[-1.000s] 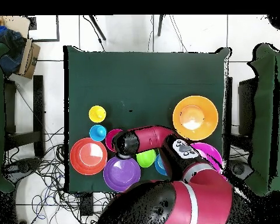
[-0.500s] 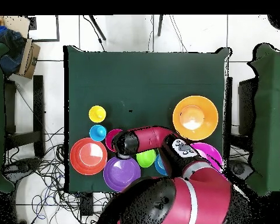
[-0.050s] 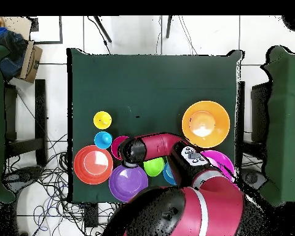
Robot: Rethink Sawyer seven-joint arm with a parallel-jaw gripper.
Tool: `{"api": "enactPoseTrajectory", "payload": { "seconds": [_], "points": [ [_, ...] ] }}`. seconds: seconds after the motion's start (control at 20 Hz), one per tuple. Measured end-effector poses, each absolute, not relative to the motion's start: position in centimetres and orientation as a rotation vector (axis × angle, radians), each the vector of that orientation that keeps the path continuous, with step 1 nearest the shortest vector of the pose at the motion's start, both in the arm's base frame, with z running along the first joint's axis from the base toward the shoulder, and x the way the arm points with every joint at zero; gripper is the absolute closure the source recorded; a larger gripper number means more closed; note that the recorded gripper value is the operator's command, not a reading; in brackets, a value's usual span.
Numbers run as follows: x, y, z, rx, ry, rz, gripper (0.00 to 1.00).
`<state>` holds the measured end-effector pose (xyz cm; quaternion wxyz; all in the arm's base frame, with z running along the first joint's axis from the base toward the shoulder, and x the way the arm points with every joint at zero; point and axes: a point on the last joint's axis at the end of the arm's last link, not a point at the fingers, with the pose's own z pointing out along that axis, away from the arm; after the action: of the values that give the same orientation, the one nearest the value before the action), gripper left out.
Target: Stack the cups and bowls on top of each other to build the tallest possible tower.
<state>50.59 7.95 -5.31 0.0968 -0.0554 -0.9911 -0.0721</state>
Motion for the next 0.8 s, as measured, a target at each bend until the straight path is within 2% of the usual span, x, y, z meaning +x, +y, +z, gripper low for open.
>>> {"api": "enactPoseTrajectory", "payload": {
  "seconds": [0.8],
  "points": [
    [50.78,7.92,-5.08,-0.161,-2.942,-0.207,0.0]
  ]
}}
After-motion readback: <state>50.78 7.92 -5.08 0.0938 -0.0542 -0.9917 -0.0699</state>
